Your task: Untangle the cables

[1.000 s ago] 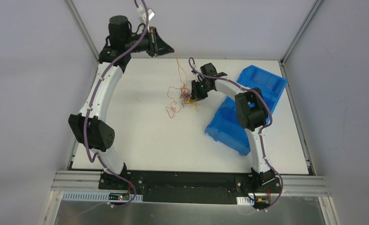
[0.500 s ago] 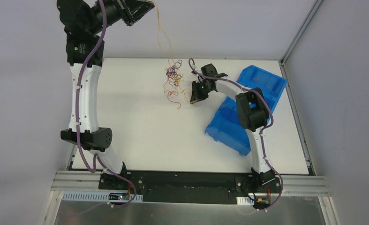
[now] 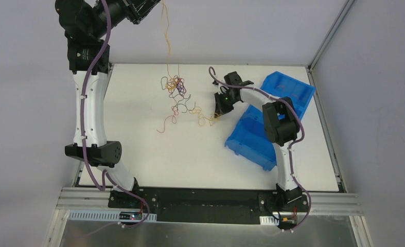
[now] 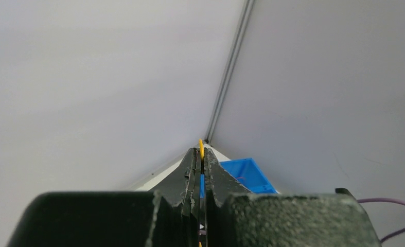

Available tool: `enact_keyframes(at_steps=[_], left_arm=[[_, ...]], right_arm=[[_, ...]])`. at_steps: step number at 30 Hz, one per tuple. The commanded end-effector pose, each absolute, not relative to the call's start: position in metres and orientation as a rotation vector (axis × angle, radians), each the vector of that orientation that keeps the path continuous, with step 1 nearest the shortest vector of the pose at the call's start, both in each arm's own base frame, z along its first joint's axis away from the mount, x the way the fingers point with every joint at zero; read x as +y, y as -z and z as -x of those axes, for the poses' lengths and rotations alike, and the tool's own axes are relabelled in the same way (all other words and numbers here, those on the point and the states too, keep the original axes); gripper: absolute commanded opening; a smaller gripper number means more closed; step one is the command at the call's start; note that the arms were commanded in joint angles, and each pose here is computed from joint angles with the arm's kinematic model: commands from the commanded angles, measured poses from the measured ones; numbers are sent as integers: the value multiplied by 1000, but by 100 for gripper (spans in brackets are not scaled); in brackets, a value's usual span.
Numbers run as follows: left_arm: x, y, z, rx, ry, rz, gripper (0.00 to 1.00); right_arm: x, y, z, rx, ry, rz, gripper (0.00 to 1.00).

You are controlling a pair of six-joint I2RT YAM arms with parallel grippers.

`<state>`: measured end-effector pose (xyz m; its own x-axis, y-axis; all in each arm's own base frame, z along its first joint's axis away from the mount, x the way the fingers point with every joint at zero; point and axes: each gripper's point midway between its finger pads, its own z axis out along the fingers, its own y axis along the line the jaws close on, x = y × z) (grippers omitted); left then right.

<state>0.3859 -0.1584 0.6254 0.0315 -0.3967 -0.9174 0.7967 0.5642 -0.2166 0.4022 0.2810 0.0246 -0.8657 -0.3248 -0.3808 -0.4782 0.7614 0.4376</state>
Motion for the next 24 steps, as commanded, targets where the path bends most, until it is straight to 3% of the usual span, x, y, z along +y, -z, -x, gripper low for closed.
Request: enact_keyframes(at_steps=[1, 5, 14, 24], left_arm=[[-130, -647, -383, 1167, 767, -327, 0], [-88, -639, -397, 1185, 521, -161, 0], [-2, -668, -398, 1089, 24, 42, 0], [37, -672, -400, 1073, -79, 99, 0]], right_arm=[[266, -55, -402, 2635, -744, 642, 0], [261, -75, -403, 2572, -731, 666, 0], [231, -57, -401, 2637, -582, 725, 0], [210, -49, -404, 2690, -504, 701, 0]])
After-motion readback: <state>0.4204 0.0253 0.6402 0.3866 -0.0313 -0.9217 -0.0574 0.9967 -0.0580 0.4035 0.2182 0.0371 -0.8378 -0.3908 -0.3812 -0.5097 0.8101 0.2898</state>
